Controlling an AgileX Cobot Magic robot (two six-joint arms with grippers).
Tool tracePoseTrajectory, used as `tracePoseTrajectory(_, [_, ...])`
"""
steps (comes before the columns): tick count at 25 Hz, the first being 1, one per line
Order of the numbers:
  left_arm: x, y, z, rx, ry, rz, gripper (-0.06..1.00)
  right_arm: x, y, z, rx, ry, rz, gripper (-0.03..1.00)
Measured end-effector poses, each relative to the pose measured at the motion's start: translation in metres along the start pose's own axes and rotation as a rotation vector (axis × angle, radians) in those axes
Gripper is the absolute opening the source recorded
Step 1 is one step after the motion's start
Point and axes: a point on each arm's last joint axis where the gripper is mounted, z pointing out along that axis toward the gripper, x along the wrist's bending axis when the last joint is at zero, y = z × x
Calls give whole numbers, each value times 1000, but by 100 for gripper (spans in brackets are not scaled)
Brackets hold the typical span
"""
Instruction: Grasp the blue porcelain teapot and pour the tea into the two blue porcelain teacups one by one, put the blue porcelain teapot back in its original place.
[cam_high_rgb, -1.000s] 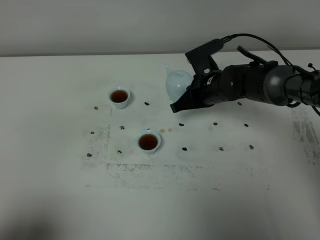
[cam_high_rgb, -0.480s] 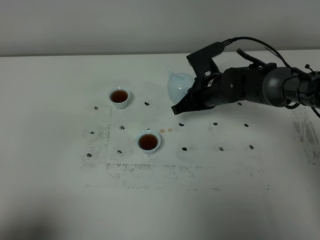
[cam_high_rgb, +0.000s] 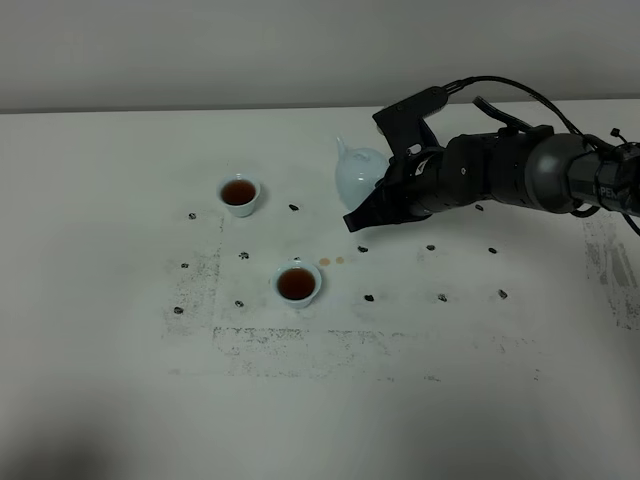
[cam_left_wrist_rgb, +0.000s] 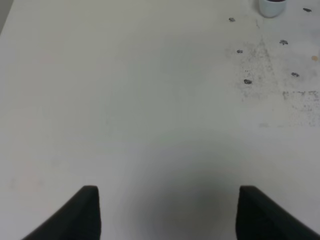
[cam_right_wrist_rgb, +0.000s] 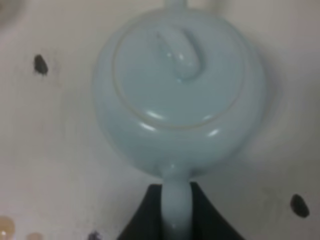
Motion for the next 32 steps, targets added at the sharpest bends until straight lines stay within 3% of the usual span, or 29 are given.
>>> tracePoseTrajectory(13, [0,0,0,0,0,0,55,1,-4,0,41,14,0,29])
tracePoseTrajectory(22, [0,0,0,0,0,0,55,2,-4,-28,175,59,17,42])
tracePoseTrajectory(26, [0,0,0,0,0,0,55,-16,6,-72,210,26,91,45])
tracePoseTrajectory(32, [0,0,0,0,0,0,55,-75,3,-161,292,-95,222,46])
